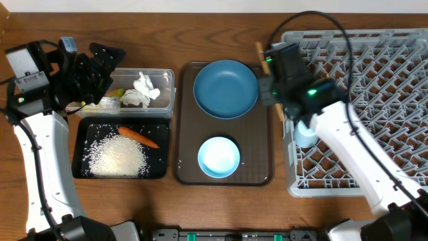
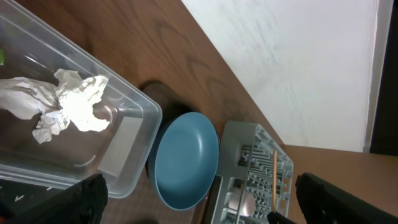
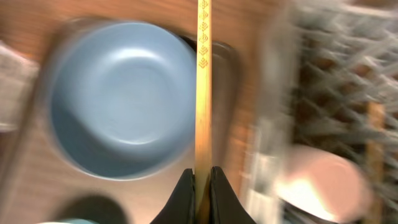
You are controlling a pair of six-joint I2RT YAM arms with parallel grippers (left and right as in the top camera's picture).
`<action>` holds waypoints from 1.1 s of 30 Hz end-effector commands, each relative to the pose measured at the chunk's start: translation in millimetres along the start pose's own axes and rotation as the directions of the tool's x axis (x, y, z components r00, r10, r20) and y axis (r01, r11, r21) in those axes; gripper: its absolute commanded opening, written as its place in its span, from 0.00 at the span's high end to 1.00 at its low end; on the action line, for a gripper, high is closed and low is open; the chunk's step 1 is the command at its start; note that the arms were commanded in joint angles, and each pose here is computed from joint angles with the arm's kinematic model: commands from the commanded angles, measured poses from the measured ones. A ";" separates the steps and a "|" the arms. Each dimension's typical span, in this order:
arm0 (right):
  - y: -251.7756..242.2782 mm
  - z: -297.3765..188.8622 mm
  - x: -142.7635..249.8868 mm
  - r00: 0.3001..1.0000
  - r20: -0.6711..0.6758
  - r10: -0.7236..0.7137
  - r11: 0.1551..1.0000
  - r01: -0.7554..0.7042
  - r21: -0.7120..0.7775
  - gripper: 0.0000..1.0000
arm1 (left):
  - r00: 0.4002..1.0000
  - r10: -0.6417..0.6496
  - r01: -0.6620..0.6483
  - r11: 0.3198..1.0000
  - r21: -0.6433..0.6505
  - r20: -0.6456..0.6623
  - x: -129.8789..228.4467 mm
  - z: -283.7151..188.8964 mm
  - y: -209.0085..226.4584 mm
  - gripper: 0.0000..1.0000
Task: Sort waste into correct bins and load items into the dishwasher rack
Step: 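Carry the second chopstick right over the grey rack, then insert the chopstick into the rack beside the first and release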
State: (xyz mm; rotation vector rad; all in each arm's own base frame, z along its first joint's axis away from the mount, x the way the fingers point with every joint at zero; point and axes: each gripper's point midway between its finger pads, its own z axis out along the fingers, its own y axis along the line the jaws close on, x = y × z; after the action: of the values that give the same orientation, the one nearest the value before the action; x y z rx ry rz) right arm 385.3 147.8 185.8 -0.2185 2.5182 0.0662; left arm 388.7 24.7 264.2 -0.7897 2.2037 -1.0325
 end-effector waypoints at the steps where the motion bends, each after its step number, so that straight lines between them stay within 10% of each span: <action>1: -42.1 -4.4 0.9 0.999 -0.023 -0.036 0.996 0.038 0.083 0.99 | 1.000 -0.009 0.009 1.000 -0.004 0.002 -0.4 -0.3 1.9 0.02; 18: -172.7 -6.1 39.0 0.965 -0.120 0.234 0.941 -0.193 0.278 0.99 | 1.000 -0.009 0.009 1.000 -0.004 0.002 -0.4 -0.3 1.9 0.02; 33: -174.5 3.3 47.1 0.980 -0.175 0.098 0.965 -0.051 0.258 0.99 | 1.000 -0.009 0.009 1.000 -0.004 0.002 -0.4 -0.3 1.9 0.02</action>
State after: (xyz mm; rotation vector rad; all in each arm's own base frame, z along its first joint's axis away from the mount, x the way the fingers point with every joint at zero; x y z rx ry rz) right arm 382.3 -28.2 160.7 0.0388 2.6747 -0.2332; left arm 388.7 24.7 264.2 -0.7897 2.2037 -1.0325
